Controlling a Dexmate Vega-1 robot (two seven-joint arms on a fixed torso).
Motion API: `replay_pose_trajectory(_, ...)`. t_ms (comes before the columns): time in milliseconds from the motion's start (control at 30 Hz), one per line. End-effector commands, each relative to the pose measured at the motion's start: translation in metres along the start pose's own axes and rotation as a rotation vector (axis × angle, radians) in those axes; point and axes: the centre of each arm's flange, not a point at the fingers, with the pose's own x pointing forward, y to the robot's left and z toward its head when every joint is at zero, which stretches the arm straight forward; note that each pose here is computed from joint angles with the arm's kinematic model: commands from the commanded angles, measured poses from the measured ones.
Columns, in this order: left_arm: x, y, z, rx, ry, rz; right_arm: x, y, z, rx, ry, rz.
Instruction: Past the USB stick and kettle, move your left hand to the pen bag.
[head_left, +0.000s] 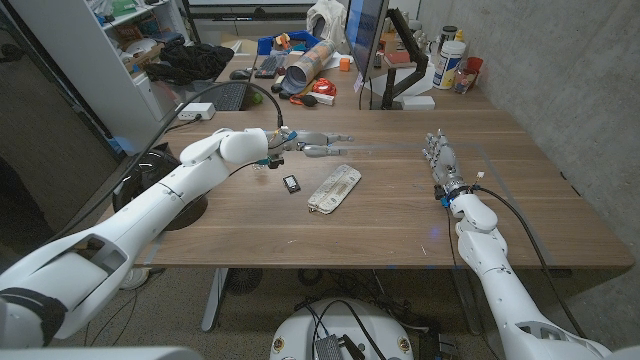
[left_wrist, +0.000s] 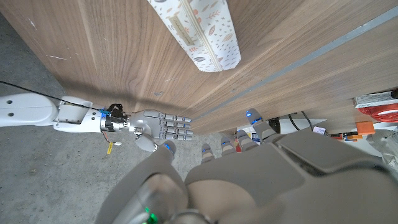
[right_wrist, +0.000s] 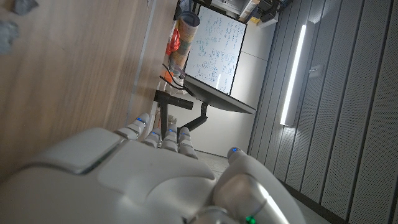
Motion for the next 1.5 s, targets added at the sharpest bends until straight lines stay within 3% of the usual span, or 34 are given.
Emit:
replay_pose_trajectory(33, 0.000, -0.005, 0.000, 0.004, 0.002, -0.017, -0.002, -0.001, 0.000, -0.001, 0.001, -0.006)
replay_pose_trajectory(1500, -0.002, -0.017, -0.001, 0.031, 0.024, -0.071, -0.003, 0.001, -0.001, -0.003, 0.001, -0.002)
